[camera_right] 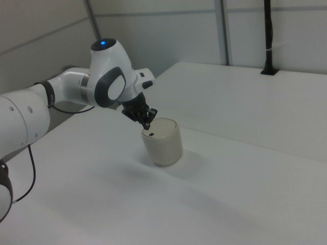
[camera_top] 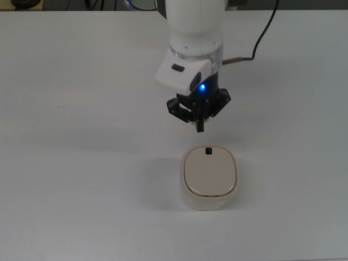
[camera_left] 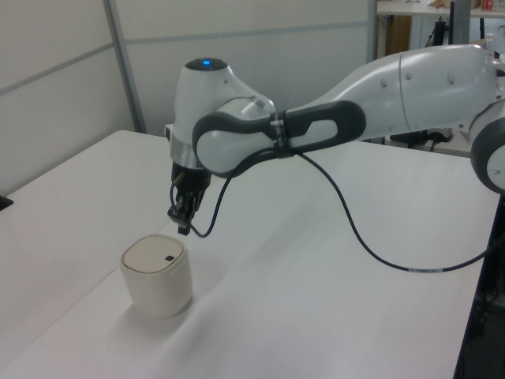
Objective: Open the trash can
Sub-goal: 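Lower the gripper and press down on the lid button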
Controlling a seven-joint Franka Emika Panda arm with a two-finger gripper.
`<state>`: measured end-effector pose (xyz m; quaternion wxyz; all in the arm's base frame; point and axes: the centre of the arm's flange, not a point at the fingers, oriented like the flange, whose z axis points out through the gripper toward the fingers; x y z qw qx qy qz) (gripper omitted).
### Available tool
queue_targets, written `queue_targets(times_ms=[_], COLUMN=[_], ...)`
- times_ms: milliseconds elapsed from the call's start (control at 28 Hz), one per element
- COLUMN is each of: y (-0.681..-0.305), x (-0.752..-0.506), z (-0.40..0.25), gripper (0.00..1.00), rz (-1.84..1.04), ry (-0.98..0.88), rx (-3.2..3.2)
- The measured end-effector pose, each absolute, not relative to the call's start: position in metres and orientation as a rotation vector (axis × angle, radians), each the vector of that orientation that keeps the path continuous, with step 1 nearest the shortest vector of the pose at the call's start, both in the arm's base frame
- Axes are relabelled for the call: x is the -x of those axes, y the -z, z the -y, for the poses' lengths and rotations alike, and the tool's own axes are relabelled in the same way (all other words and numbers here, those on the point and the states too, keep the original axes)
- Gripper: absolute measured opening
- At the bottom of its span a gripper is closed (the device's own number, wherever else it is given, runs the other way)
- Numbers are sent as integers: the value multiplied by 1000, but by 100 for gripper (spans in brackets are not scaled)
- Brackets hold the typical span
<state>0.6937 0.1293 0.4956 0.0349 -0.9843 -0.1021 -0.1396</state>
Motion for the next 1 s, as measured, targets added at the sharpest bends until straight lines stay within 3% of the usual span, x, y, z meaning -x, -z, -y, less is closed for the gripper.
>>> queue_targets(times_ms=[500,1000], y=[-450,-438], x=[-718,-719], z=[-147,-161], gripper=[1,1], rz=[325,356], ry=[582,593], rx=[3008,3002])
